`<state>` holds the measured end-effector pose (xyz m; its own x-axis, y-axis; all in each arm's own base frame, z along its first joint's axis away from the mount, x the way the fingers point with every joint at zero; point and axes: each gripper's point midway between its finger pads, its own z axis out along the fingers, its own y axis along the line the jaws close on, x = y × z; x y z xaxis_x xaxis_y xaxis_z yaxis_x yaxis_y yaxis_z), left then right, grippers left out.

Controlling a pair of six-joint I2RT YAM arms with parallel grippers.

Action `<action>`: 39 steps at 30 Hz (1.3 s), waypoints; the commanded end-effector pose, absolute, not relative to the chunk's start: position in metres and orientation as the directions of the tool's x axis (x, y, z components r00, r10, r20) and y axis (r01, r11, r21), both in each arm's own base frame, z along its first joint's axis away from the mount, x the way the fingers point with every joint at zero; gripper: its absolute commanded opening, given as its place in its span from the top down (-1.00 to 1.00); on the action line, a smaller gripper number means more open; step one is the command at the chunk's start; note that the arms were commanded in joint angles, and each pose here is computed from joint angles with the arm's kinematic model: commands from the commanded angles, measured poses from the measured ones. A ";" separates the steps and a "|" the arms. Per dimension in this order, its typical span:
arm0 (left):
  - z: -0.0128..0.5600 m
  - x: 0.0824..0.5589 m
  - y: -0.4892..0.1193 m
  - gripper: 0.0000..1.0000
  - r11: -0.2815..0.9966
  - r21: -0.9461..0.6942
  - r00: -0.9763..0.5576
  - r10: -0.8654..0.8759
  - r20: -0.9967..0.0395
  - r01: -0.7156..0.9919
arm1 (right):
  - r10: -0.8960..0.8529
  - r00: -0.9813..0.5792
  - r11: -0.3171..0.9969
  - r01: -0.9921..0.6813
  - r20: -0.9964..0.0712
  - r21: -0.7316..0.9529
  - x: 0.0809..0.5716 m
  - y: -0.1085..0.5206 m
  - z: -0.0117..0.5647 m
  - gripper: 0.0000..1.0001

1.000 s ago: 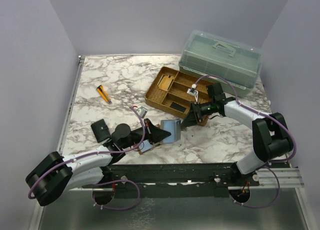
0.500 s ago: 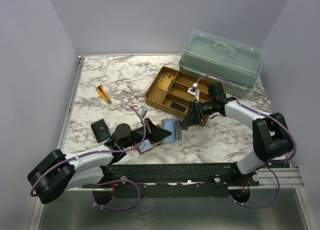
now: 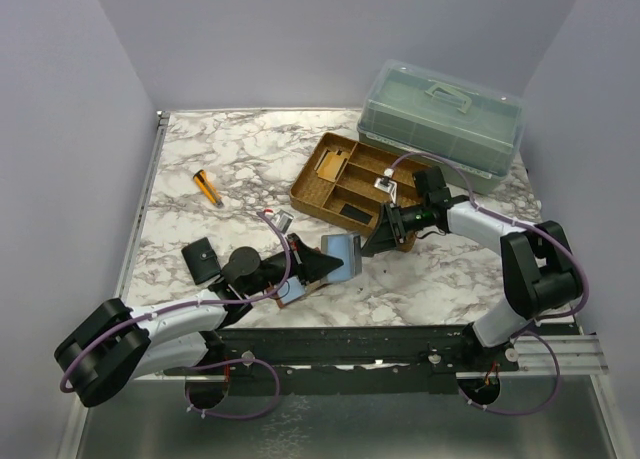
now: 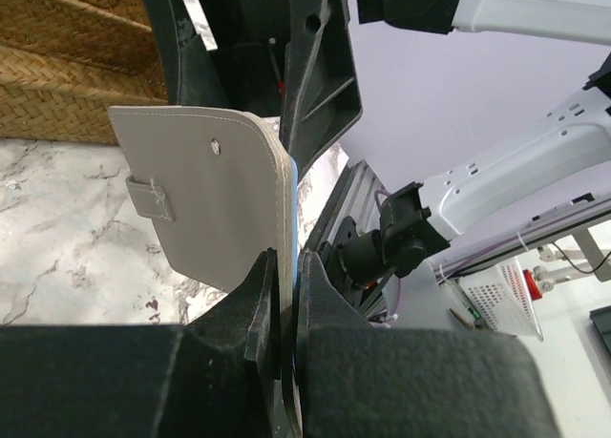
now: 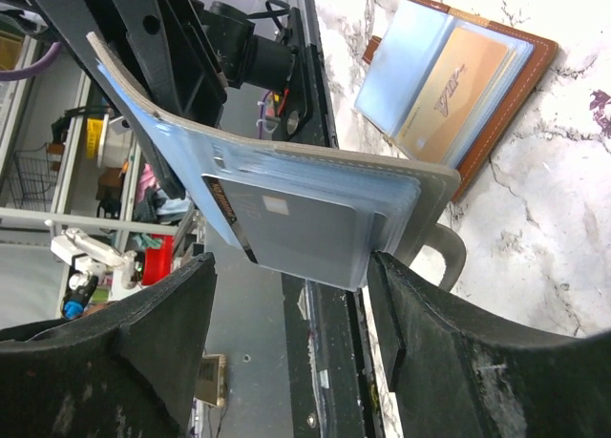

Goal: Take the credit cards out of the card holder
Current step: Remove the credit card from the card holder.

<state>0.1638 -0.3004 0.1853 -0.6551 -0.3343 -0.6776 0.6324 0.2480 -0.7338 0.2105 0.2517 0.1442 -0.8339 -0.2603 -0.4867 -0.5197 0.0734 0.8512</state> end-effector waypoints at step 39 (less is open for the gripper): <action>0.198 0.173 -0.296 1.00 0.216 -0.750 -0.627 -0.432 -0.648 0.625 | -0.247 -0.849 0.058 -0.493 -0.466 0.868 0.208 0.250 0.143 1.00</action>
<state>0.1746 -0.2985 0.1785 -0.6548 -0.3862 -0.6497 0.5970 0.2627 -0.7580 0.2054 0.2488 0.1545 -0.8466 -0.2405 -0.4748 -0.4905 0.0062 0.8714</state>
